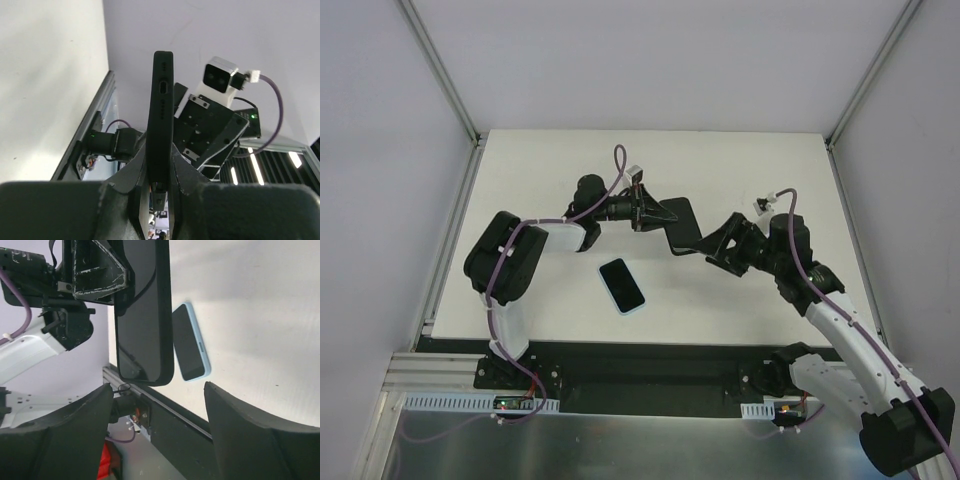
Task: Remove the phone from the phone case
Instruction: Pick up the phone at the center of the board, then remove the phone case from the phone.
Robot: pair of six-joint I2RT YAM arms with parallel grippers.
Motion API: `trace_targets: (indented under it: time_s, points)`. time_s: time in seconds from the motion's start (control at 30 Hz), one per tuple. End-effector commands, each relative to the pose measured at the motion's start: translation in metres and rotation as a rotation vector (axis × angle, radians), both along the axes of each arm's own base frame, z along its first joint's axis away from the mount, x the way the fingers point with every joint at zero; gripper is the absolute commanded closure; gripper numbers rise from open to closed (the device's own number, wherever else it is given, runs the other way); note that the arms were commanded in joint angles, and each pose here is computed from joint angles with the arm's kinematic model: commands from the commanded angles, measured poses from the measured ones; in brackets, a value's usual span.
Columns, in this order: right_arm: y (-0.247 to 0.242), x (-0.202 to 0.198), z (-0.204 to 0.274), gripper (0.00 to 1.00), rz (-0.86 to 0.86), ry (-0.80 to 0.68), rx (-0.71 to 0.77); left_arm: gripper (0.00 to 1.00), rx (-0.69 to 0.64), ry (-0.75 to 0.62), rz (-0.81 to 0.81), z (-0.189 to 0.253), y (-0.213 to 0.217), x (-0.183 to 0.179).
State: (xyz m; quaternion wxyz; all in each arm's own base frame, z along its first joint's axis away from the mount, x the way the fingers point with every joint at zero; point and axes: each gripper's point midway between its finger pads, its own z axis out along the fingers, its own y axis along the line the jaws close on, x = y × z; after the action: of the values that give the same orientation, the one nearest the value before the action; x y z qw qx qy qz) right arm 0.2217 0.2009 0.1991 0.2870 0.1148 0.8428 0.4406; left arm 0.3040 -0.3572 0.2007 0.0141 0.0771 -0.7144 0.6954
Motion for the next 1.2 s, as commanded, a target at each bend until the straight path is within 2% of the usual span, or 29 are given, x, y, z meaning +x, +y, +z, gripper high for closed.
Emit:
trace_targets:
  time_s: [0.0, 0.13, 0.33, 0.43, 0.57, 0.73, 0.9, 0.97, 1.1, 1.13, 1.17]
  points:
    - [0.012, 0.005, 0.035, 0.27, 0.019, -0.051, 0.144, 1.0, -0.169, -0.222, -0.043, 0.085, 0.011, -0.017]
    - [0.012, 0.011, 0.045, 0.4, -0.006, -0.071, 0.188, 1.0, -0.142, -0.234, -0.038, 0.089, 0.014, -0.019]
    - [0.018, 0.023, 0.058, 0.71, -0.018, -0.085, 0.252, 1.0, -0.148, -0.246, -0.024, 0.096, 0.018, -0.025]
    - [0.022, 0.025, 0.062, 0.8, -0.005, -0.078, 0.27, 1.0, -0.148, -0.252, -0.024, 0.097, 0.019, -0.026]
    - [0.028, 0.025, 0.071, 0.99, 0.019, -0.086, 0.348, 1.0, -0.143, -0.253, -0.016, 0.098, 0.021, -0.026]
    - [0.031, 0.019, 0.091, 0.98, 0.051, -0.12, 0.426, 1.0, -0.138, -0.289, -0.003, 0.105, 0.023, -0.022]
    - [0.035, 0.01, 0.131, 0.99, 0.138, -0.291, 0.478, 1.0, -0.162, -0.299, 0.025, 0.126, 0.022, -0.016]
    - [0.037, 0.01, 0.137, 0.99, 0.169, -0.347, 0.451, 1.0, -0.203, -0.296, 0.037, 0.143, 0.024, -0.017]
    - [0.048, 0.012, 0.127, 0.99, 0.263, -0.35, 0.446, 1.0, -0.361, -0.369, 0.075, 0.197, 0.034, -0.025]
    - [0.05, 0.012, 0.123, 0.99, 0.282, -0.354, 0.457, 1.0, -0.388, -0.352, 0.076, 0.206, 0.037, -0.027]
    - [0.053, 0.002, 0.138, 0.98, 0.361, -0.43, 0.501, 1.0, -0.41, -0.366, 0.084, 0.214, 0.039, -0.029]
